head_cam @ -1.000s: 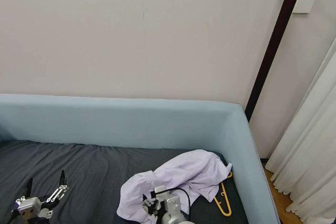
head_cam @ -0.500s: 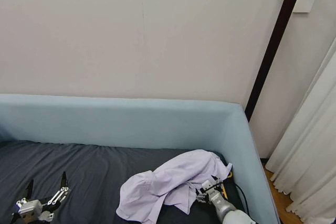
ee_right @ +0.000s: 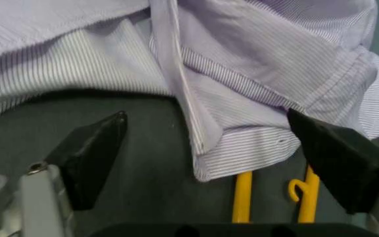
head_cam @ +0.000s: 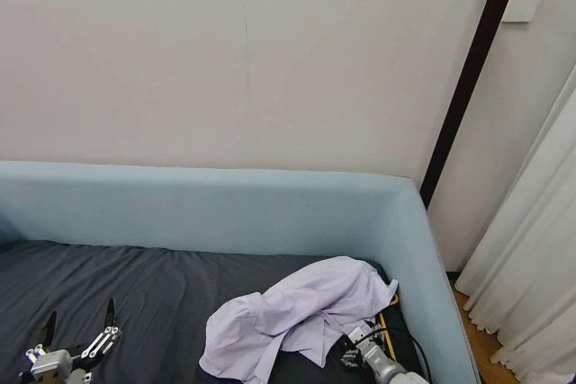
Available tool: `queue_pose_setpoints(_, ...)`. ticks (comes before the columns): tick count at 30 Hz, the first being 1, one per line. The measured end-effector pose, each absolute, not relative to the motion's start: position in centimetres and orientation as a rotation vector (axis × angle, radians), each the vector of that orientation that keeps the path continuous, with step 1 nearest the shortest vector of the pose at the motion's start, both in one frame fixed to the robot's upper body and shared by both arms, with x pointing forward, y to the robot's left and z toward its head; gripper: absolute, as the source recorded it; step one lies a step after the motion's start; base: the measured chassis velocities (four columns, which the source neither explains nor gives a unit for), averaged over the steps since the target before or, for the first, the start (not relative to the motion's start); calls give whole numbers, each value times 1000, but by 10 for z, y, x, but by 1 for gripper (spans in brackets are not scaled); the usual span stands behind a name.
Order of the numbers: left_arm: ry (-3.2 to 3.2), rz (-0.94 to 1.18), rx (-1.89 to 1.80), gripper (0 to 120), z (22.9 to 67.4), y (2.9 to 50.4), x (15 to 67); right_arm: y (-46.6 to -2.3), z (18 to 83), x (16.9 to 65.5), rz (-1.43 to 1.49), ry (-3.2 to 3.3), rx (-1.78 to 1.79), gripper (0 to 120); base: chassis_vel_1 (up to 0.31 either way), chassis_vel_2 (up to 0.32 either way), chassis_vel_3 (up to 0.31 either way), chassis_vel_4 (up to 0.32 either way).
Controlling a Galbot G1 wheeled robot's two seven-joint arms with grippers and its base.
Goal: Pick up the clothes from the sofa and hang them on the clothes hanger.
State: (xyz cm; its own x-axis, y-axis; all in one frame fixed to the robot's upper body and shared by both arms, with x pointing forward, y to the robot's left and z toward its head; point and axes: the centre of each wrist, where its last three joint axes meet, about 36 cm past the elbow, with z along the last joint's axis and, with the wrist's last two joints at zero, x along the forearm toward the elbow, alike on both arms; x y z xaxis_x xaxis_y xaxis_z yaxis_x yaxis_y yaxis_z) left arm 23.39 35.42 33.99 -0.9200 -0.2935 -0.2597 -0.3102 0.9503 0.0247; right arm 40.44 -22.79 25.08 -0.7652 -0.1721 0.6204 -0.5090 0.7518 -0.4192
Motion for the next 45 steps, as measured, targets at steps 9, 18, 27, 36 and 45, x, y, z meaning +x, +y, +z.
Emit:
queue_pose_setpoints(9, 2838, 91, -454, 100, 339, 352, 234, -227, 245, 397, 834, -2386, 527, 53, 0, 0, 0, 0)
queue_pose_setpoints(18, 2815, 81, -446, 100, 339, 352, 237, -238, 228, 397, 1048, -2405, 526, 23, 0, 0, 0, 0)
queue_pose_setpoints(27, 2822, 79, -444, 100, 339, 354, 240, -236, 226, 396, 968, -2390, 529, 0, 0, 0, 0, 0)
queue_pose_setpoints(36, 2832, 74, -446, 100, 335, 356, 240, -228, 275, 404, 801, -2544, 525, 0, 0, 0, 0, 0)
queue_pose_setpoints(45, 2790, -39, -303, 100, 330, 355, 246, -243, 410, 433, 335, -2690, 837, 0, 0, 0, 0, 0)
